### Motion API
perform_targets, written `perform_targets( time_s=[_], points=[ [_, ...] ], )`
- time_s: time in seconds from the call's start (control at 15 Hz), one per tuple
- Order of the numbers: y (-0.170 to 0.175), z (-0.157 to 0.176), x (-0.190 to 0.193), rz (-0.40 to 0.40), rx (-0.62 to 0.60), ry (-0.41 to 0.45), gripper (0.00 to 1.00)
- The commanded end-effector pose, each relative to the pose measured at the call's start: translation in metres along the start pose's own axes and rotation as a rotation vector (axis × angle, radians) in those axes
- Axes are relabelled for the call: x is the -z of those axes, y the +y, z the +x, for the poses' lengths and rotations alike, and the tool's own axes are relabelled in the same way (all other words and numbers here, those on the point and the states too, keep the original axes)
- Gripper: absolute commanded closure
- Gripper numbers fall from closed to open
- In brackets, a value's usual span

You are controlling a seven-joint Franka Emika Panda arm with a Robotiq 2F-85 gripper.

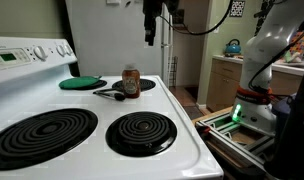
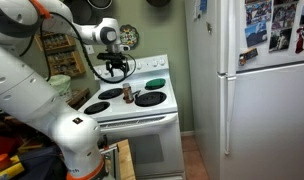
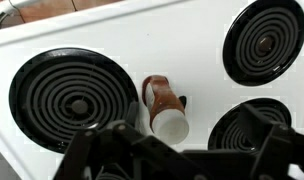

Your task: Place the ketchup bottle upright

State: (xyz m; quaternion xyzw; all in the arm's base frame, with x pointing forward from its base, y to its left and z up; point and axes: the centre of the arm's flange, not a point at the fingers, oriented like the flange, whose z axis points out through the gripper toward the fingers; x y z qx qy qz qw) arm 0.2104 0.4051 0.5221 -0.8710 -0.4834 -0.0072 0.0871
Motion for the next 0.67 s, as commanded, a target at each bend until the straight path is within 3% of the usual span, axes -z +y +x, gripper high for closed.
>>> perform_targets(
  time_s=[0.0,0.6],
  points=[
    [0.001,-0.02,0.025,0.021,-0.009,-0.04,0.0],
    [0.006,-0.018,0.039,-0.004,-0.026,-0.006,0.0]
  ],
)
